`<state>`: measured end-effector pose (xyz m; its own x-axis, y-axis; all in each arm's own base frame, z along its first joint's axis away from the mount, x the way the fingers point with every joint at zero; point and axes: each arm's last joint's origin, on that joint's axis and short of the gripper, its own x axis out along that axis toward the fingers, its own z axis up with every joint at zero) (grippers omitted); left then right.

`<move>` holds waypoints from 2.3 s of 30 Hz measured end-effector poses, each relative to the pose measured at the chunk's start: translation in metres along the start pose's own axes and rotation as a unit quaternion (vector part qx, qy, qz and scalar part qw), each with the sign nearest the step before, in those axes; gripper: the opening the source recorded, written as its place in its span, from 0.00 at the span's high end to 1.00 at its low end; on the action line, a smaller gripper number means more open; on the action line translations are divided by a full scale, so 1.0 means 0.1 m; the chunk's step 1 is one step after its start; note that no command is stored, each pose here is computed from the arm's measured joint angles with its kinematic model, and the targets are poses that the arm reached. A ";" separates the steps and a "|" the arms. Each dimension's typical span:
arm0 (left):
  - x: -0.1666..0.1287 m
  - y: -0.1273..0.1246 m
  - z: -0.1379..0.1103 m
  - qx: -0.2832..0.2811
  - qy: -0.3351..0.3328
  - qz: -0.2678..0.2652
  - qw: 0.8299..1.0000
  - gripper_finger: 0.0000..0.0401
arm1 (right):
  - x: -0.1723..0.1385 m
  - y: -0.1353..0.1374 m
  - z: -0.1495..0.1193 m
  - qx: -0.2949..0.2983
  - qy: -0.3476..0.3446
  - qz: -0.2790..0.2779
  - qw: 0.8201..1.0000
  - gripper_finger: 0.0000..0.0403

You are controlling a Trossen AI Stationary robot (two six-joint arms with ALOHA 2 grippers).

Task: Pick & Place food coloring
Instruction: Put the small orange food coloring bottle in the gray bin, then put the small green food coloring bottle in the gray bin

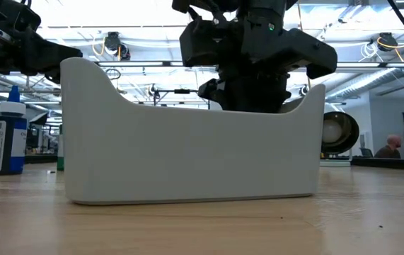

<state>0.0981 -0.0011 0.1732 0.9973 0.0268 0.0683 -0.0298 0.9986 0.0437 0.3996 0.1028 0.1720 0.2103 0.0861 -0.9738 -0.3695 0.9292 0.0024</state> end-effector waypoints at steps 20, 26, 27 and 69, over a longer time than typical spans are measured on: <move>0.00 0.00 0.00 0.000 0.000 0.000 1.000 0.94 | -0.14 0.00 0.03 0.016 -0.030 -0.005 0.999 0.55; 0.00 0.00 0.00 0.000 -0.001 0.000 1.000 0.94 | -0.27 0.01 0.04 0.017 -0.051 -0.008 0.999 0.56; 0.00 0.00 0.00 0.000 0.000 0.000 1.000 0.94 | -0.29 0.01 0.04 0.017 -0.053 -0.008 0.998 0.56; 0.00 0.00 0.00 0.000 0.000 0.000 1.000 0.94 | -0.45 -0.37 -1.46 0.197 -0.015 -0.089 0.976 0.57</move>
<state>0.0981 -0.0011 0.1734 0.9972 0.0268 0.0693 -0.0298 0.9986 0.0437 0.2717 0.0126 0.1827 0.2685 -0.0851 -0.9595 0.0519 0.9959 -0.0738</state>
